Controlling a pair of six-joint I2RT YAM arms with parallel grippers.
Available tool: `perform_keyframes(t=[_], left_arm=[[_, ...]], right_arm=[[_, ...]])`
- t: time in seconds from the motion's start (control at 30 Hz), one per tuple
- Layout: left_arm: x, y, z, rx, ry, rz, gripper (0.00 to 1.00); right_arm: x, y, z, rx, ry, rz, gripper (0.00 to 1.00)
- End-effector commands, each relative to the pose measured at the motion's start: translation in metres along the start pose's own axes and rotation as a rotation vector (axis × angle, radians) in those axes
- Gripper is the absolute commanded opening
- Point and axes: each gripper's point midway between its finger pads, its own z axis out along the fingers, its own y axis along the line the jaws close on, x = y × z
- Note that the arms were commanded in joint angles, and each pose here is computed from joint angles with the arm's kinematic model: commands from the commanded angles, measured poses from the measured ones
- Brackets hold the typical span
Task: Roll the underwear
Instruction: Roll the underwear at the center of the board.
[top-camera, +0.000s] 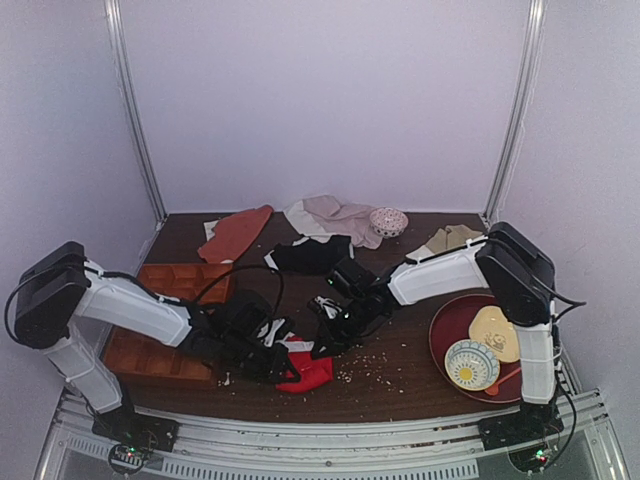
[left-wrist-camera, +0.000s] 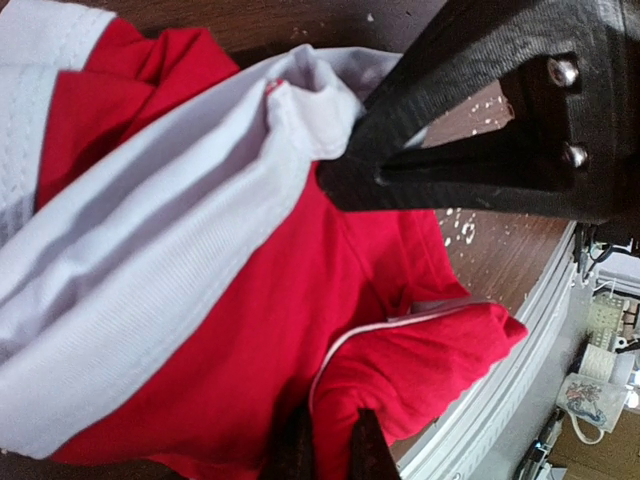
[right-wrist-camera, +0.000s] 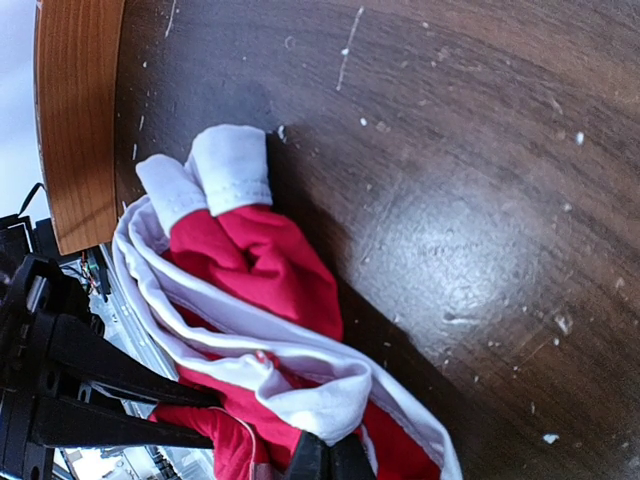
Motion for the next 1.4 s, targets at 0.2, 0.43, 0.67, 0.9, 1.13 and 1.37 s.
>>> perform_keyframes(t=[0.2,0.43,0.67,0.9,1.13,1.37], left_arm=[[0.088,0.098,-0.003,-0.355,0.302,-0.197,0.00],[0.088,0.097,-0.005,-0.355,0.319,-0.164,0.00],[0.086,0.093,-0.006,-0.341,0.318,-0.143,0.00],[0.085,0.091,-0.003,-0.330,0.324,-0.131,0.00],[0.086,0.091,-0.003,-0.325,0.329,-0.128,0.00],[0.086,0.091,0.000,-0.324,0.335,-0.132,0.00]], right_arm=[[0.033,-0.069,0.009,0.231,0.018,0.092,0.00],[0.015,-0.042,-0.019,0.218,-0.109,-0.021,0.01],[0.011,0.000,-0.043,0.125,-0.206,-0.124,0.02],[0.015,-0.003,-0.038,0.157,-0.178,-0.108,0.05],[0.012,0.031,-0.048,0.052,-0.223,-0.166,0.06],[0.022,0.059,-0.033,-0.055,-0.151,-0.167,0.02]])
